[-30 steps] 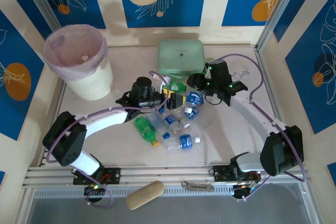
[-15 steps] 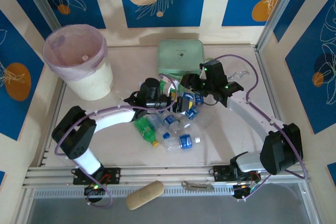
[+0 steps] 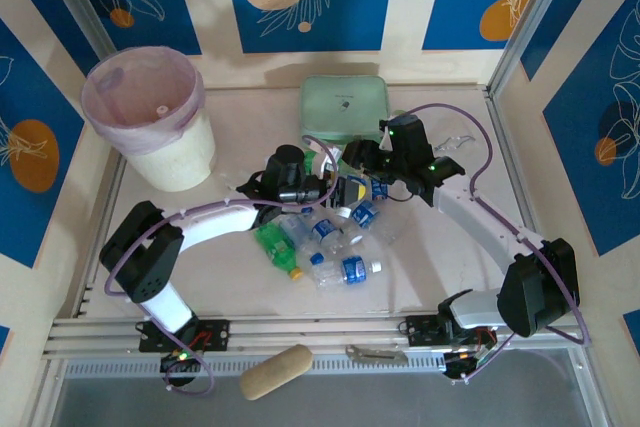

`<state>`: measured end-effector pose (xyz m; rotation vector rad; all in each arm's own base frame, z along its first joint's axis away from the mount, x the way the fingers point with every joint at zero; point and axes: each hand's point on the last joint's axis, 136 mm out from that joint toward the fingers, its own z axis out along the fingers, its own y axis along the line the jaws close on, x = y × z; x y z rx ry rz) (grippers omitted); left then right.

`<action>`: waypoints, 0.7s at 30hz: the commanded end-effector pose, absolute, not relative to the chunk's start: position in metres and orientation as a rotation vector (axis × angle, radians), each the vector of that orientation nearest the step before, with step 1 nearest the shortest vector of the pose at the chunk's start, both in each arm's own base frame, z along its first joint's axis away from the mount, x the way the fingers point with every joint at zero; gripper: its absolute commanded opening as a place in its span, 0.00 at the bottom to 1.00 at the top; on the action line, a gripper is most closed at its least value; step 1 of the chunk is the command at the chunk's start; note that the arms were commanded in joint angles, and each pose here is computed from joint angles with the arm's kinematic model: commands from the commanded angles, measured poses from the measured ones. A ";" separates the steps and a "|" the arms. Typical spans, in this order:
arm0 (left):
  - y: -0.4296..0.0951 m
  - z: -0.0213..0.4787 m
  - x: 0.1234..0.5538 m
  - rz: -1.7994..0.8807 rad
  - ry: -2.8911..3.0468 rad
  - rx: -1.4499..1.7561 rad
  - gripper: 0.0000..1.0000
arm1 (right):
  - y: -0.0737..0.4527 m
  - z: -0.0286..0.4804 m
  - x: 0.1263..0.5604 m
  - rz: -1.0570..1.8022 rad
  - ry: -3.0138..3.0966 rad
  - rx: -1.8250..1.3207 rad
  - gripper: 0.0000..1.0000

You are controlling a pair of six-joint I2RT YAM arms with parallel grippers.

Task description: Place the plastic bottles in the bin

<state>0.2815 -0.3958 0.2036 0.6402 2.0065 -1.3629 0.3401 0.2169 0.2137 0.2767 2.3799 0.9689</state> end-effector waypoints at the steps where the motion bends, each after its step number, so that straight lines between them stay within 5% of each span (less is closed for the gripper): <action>1: -0.400 0.213 0.282 -1.340 1.954 0.693 0.46 | 0.223 0.219 0.338 1.012 2.365 0.275 0.54; 4: -0.396 0.210 0.288 -1.303 1.979 0.658 0.47 | 0.217 0.220 0.339 1.008 2.367 0.306 0.74; 7: -0.383 0.199 0.302 -1.232 2.046 0.558 0.46 | 0.208 0.226 0.341 1.038 2.340 0.332 0.82; 13: -0.346 0.198 0.325 -1.167 2.073 0.415 0.46 | 0.170 0.238 0.346 1.044 2.269 0.411 0.84; 21: -0.273 0.264 0.356 -0.797 2.008 0.439 0.44 | 0.139 0.233 0.339 0.976 2.227 0.484 0.84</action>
